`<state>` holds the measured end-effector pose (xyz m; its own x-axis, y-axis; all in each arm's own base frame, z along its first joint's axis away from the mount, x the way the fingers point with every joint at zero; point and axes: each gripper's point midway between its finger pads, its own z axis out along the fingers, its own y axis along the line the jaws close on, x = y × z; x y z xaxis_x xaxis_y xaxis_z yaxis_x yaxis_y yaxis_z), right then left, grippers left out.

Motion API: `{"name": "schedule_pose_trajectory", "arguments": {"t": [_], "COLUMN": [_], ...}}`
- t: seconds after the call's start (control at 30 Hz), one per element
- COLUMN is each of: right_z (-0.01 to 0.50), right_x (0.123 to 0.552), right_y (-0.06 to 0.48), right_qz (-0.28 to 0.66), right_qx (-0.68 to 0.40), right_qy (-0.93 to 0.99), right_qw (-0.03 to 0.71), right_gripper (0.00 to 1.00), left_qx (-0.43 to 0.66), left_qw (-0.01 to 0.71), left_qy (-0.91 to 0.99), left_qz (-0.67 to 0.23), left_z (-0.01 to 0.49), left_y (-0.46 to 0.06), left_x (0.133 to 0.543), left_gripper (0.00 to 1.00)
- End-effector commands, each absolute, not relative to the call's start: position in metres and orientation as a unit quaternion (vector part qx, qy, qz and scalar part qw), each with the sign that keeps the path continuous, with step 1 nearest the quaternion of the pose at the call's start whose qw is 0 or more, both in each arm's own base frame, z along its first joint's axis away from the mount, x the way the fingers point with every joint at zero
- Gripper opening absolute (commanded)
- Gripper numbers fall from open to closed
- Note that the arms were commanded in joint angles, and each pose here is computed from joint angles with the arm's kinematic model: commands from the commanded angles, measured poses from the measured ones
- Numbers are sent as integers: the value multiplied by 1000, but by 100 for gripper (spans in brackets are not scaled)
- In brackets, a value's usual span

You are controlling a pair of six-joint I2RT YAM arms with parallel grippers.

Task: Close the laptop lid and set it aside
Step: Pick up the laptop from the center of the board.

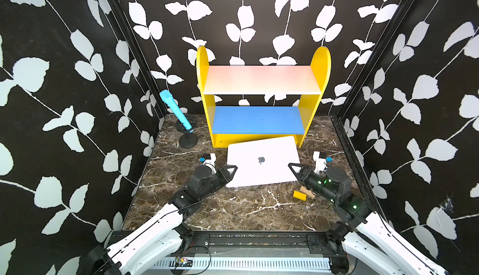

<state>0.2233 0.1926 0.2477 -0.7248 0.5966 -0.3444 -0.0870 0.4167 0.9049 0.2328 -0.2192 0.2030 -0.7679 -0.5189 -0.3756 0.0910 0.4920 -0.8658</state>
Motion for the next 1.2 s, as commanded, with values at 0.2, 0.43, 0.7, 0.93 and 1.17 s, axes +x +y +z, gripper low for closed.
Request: {"name": "schedule_pose_trajectory", "arguments": {"t": [0.2, 0.43, 0.7, 0.93, 1.17], "right_z": [280, 304, 332, 356, 377], "right_x": [184, 195, 208, 219, 236], "right_y": [236, 238, 242, 245, 248], "right_qz": [560, 560, 561, 558, 556], "right_qx": [-2, -3, -8, -17, -21], "right_qy": [778, 769, 760, 756, 752], "right_qw": [286, 309, 328, 342, 353], "right_gripper": [10, 10, 9, 9, 9], "left_qx": [38, 46, 69, 88, 97], "left_qw": [361, 372, 380, 397, 414], "left_qy": [690, 674, 665, 651, 642], "left_qz": [-627, -636, -639, -641, -637], "left_z": [353, 382, 415, 453, 483], "left_y": [-264, -265, -274, -277, -275], "left_x": [218, 233, 248, 257, 270], "left_gripper": [0, 0, 0, 0, 0]}}
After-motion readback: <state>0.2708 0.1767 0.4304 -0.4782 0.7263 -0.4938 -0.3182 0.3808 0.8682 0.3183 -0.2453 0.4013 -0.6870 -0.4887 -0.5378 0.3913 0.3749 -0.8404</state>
